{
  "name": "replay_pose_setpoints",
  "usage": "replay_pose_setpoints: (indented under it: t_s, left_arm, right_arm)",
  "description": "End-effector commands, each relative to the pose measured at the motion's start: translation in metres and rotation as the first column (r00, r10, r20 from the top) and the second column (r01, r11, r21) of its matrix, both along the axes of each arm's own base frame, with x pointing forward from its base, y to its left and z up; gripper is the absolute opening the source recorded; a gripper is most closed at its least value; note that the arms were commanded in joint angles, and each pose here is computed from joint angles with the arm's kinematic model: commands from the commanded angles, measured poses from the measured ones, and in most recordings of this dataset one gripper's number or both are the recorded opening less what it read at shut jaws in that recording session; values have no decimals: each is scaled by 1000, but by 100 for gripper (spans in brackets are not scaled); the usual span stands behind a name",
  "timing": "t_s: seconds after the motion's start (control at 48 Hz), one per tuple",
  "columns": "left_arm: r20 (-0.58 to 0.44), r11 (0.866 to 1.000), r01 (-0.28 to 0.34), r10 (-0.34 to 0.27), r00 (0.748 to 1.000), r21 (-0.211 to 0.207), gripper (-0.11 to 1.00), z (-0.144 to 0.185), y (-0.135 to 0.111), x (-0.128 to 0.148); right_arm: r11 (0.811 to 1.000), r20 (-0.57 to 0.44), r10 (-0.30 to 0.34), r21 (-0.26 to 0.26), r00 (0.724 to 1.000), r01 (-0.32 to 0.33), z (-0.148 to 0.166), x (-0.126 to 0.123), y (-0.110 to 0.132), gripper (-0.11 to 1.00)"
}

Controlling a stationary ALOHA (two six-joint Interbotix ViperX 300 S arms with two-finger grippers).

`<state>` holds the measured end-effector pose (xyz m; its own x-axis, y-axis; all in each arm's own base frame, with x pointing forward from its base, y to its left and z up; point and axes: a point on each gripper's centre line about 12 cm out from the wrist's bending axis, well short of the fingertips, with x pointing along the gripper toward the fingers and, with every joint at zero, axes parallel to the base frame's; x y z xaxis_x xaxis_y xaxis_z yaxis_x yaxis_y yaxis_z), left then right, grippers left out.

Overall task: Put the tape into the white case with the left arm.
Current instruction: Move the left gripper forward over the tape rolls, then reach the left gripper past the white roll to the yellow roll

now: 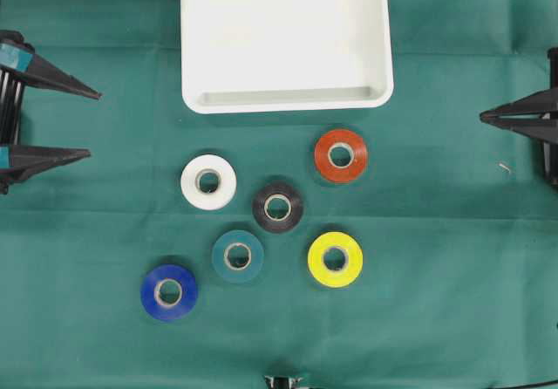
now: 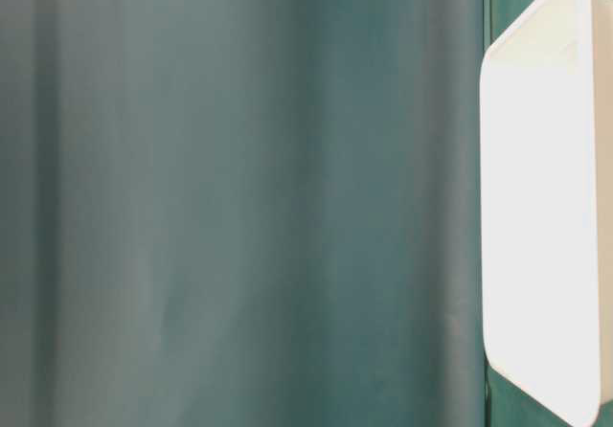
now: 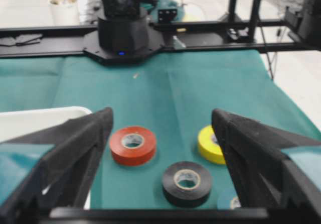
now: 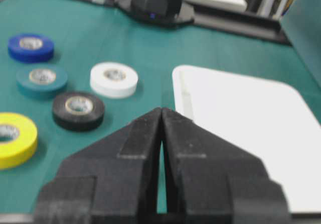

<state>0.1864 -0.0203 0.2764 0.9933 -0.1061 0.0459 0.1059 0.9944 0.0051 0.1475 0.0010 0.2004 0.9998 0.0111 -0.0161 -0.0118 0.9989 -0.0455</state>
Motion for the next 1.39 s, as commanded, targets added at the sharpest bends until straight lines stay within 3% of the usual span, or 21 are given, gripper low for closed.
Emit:
replay_pose_setpoints:
  t_s: [0.0, 0.396, 0.687, 1.02, 1.374]
  left_arm:
    - [15, 1000, 3, -3, 1000, -2, 97, 11, -1, 4]
    - [-183, 1000, -16, 20, 983, 20, 96, -6, 0, 40]
    - [-376, 999, -13, 25, 926, 33, 96, -28, -2, 68]
    - [-499, 999, -5, 27, 866, 46, 96, -42, -5, 93]
    - [-526, 999, -4, 29, 850, 48, 96, -43, -6, 102]
  right_arm:
    - [1000, -12, -2, 2, 1000, 2, -2, 0, 0, -9]
    - [1000, -228, -15, -2, 974, 15, -37, -7, -2, -9]
    - [1000, -248, -15, -2, 969, 15, -45, -9, -2, -9]
    - [1000, -256, -15, -2, 967, 15, -49, -11, -2, -9]
    - [999, -244, -9, -32, 970, 1, -51, -13, -1, -9]
